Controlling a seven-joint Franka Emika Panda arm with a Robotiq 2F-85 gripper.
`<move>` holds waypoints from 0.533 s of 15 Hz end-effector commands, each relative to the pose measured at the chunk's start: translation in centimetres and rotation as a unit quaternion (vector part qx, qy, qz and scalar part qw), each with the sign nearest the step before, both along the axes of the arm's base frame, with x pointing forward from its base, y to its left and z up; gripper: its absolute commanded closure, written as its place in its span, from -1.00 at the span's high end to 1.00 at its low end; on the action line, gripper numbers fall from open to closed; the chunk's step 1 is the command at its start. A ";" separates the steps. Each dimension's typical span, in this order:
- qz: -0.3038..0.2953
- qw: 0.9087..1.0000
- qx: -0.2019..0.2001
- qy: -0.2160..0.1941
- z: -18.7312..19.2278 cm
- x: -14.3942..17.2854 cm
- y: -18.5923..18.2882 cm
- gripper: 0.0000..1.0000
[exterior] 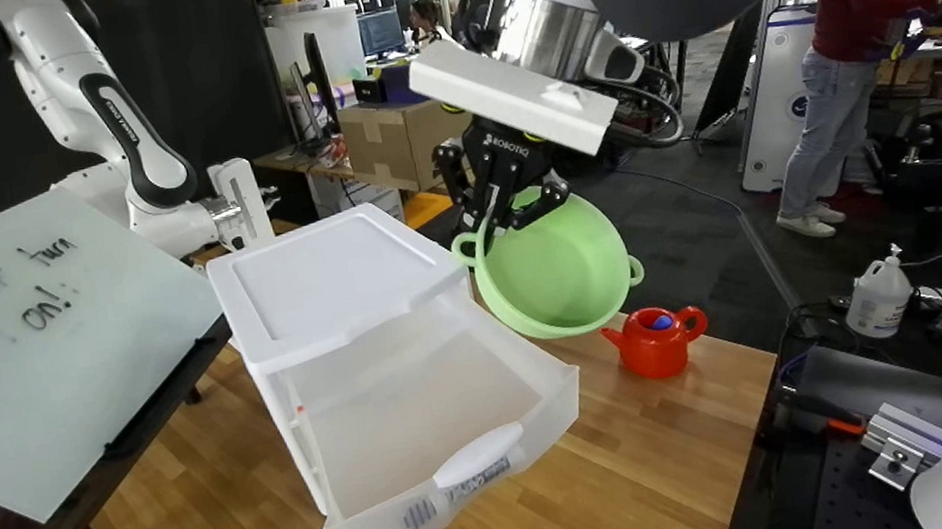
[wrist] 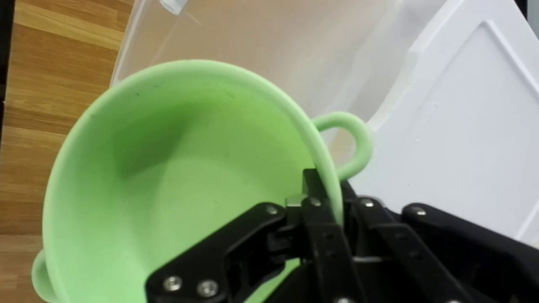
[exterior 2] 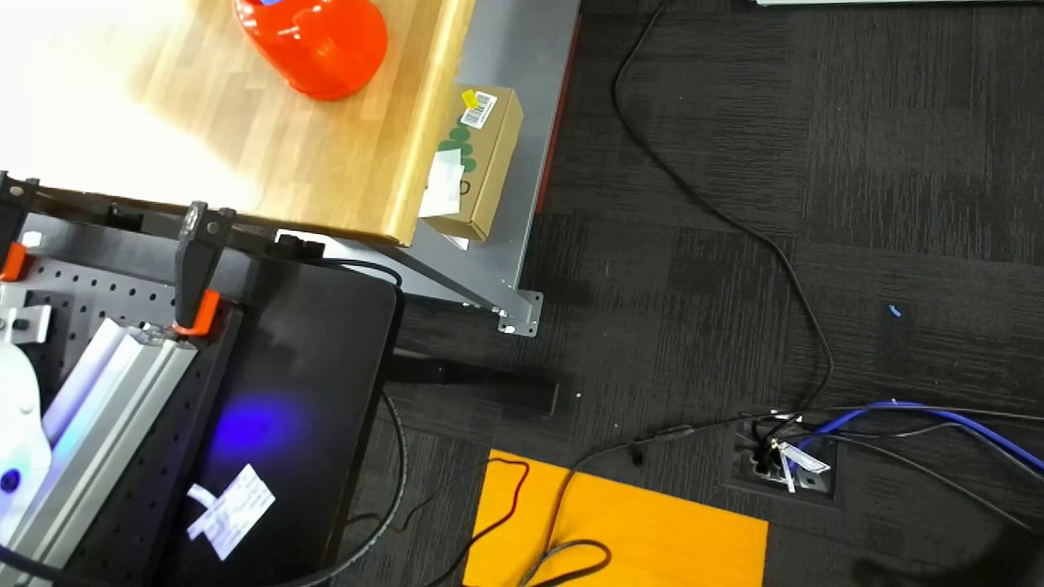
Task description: Pick the green pot and put it in the drawer on the table
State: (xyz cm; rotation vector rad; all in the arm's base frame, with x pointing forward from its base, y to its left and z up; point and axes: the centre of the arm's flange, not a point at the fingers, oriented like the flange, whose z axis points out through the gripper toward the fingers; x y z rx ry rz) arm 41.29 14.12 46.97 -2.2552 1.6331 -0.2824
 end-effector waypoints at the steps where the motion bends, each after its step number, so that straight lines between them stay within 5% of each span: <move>1: 0.020 0.999 -0.032 0.027 0.5 2.4 2.6 -0.96; 8: 0.078 0.990 -0.106 0.048 0.9 4.0 8.8 -0.96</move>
